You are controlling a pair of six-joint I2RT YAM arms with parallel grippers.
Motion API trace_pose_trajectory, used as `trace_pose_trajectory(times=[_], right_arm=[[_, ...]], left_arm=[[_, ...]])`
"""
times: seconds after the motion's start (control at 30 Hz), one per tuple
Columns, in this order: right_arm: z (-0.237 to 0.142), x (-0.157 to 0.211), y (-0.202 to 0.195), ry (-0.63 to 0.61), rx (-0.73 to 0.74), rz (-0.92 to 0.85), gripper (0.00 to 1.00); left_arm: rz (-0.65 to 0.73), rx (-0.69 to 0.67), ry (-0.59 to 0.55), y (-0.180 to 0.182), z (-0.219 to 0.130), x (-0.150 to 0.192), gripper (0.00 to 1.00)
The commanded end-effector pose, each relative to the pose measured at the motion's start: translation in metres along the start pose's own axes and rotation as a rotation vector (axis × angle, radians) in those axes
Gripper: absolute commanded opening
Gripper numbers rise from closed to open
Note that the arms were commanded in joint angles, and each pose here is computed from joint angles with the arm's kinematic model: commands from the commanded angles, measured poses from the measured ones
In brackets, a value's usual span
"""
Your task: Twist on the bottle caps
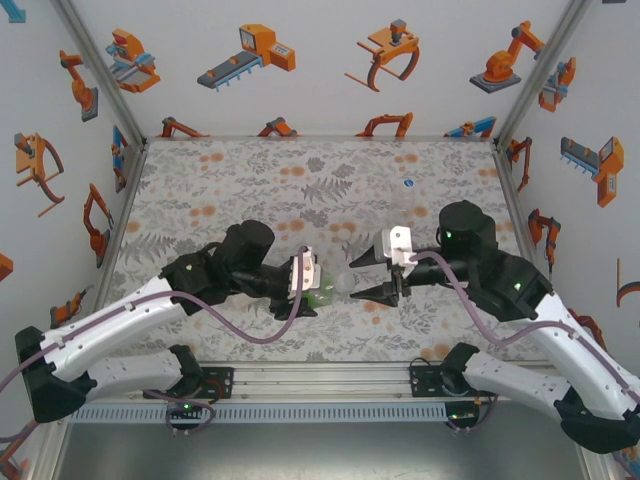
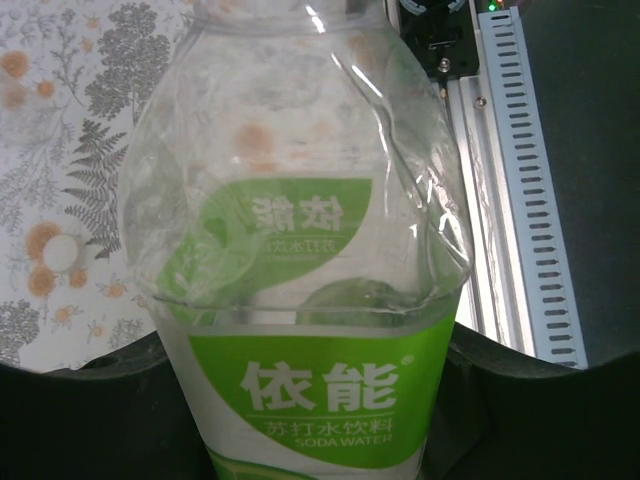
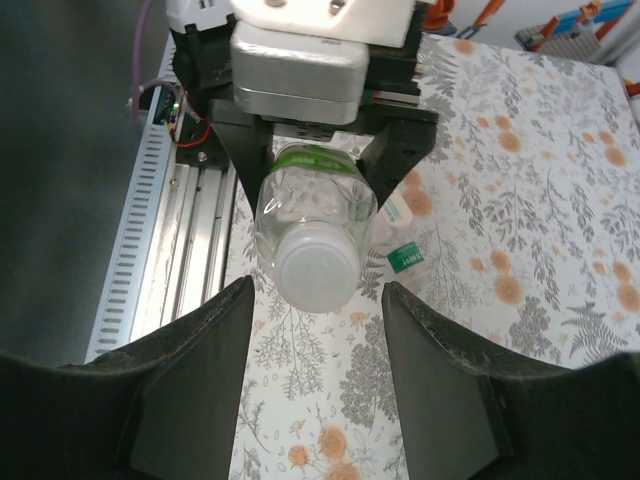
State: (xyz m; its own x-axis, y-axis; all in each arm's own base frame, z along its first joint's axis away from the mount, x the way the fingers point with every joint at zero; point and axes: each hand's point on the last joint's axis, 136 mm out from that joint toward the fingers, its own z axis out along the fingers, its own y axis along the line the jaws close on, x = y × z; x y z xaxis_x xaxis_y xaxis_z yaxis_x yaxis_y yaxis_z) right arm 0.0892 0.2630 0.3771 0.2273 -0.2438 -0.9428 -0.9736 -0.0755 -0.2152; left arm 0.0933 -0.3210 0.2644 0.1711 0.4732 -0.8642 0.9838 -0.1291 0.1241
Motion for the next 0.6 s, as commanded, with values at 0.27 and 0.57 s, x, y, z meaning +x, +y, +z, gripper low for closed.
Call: trace_pose_trajectory(times=[0.27, 0.57], right_arm=[[0.0082, -0.0039, 0.0033, -0.06, -0.052, -0.083, 0.48], [0.0101, -0.0012, 0.003, -0.055, -0.057, -0.075, 0.43]], left_arm=[[-0.043, 0.04, -0.024, -0.0064, -0.0052, -0.0103, 0.0], [-0.047, 0.045, -0.025, -0.007, -0.0047, -0.0108, 0.0]])
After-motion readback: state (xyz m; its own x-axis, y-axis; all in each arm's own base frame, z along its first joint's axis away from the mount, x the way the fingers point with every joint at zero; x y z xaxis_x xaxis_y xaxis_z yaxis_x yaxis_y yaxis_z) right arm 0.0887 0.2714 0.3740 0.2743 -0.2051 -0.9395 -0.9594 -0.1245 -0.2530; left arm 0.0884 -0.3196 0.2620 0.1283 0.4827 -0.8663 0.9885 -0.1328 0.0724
